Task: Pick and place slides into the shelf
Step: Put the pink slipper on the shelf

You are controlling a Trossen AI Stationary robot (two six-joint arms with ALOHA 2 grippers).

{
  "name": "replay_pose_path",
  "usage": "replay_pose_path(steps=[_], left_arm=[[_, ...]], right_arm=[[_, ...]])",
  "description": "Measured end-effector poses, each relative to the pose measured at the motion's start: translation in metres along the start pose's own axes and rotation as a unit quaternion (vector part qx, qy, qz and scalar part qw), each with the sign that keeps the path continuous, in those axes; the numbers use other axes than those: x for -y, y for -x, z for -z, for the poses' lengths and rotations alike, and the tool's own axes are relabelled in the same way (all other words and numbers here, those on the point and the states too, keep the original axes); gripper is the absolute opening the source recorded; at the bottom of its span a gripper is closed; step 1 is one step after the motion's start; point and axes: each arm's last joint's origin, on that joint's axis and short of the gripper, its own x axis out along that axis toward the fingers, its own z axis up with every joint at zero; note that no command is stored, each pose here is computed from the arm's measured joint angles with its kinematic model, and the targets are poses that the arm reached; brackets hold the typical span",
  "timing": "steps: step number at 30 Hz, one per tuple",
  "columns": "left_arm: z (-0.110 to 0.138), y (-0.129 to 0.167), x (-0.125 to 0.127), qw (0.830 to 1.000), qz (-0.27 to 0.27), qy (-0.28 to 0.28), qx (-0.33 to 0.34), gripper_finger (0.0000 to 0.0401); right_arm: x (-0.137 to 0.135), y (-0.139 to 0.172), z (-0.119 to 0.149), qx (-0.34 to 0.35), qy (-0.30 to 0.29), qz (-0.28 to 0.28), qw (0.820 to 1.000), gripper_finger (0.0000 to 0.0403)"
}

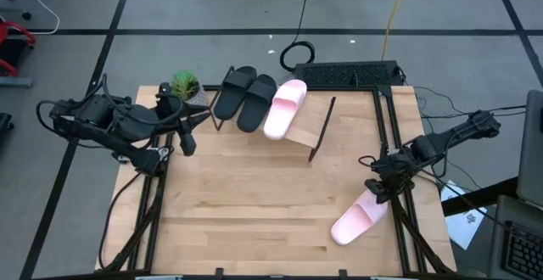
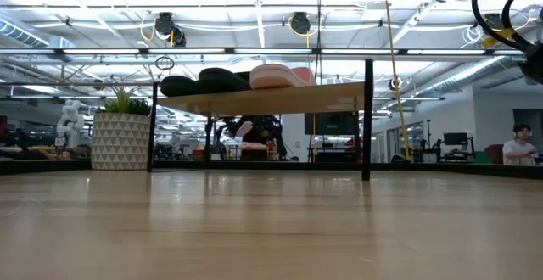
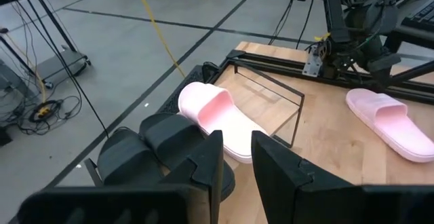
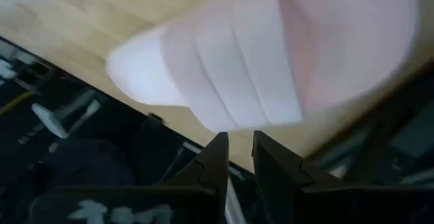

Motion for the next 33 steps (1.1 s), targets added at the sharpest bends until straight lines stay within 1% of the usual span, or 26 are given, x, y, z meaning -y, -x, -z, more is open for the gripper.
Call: replay_pose_path(steps=[5, 8, 14, 17, 23, 31, 33], left_arm=[[0.000, 0.000, 0.000, 1.000, 0.000, -0.004, 0.000, 0.0081], [0.000, 0.000, 0.000, 1.000, 0.000, -0.005, 0.000, 0.0081], [0.000, 0.000, 0.000, 1.000, 0.000, -0.014, 0.000, 0.0081], [0.000, 0.000, 0.000, 1.000, 0.000, -0.017, 0.000, 0.0081], [0.000, 0.000, 0.000, 1.000, -0.001, -0.028, 0.000, 0.0081], [0.000, 0.000, 0.000, 0.999, -0.002, -0.034, 0.001, 0.0081], [0.000, 0.000, 0.000, 0.999, -0.002, -0.034, 0.001, 0.0081]], right_arm=[[0.000, -0.006, -0.002, -0.017, -0.026, 0.007, 0.999, 0.0059], [-0.003, -0.015, -0.005, -0.036, -0.019, -0.019, 0.999, 0.0059], [0.005, -0.041, -0.020, -0.055, -0.035, -0.041, 0.997, 0.0059], [0.007, -0.047, -0.024, -0.059, -0.033, -0.054, 0.996, 0.0059], [0.000, -0.045, -0.021, -0.071, -0.023, -0.095, 0.993, 0.0059], [-0.002, -0.040, -0.018, -0.076, -0.041, -0.105, 0.991, 0.0059], [-0.004, -0.036, -0.016, -0.067, -0.042, -0.115, 0.990, 0.0059]])
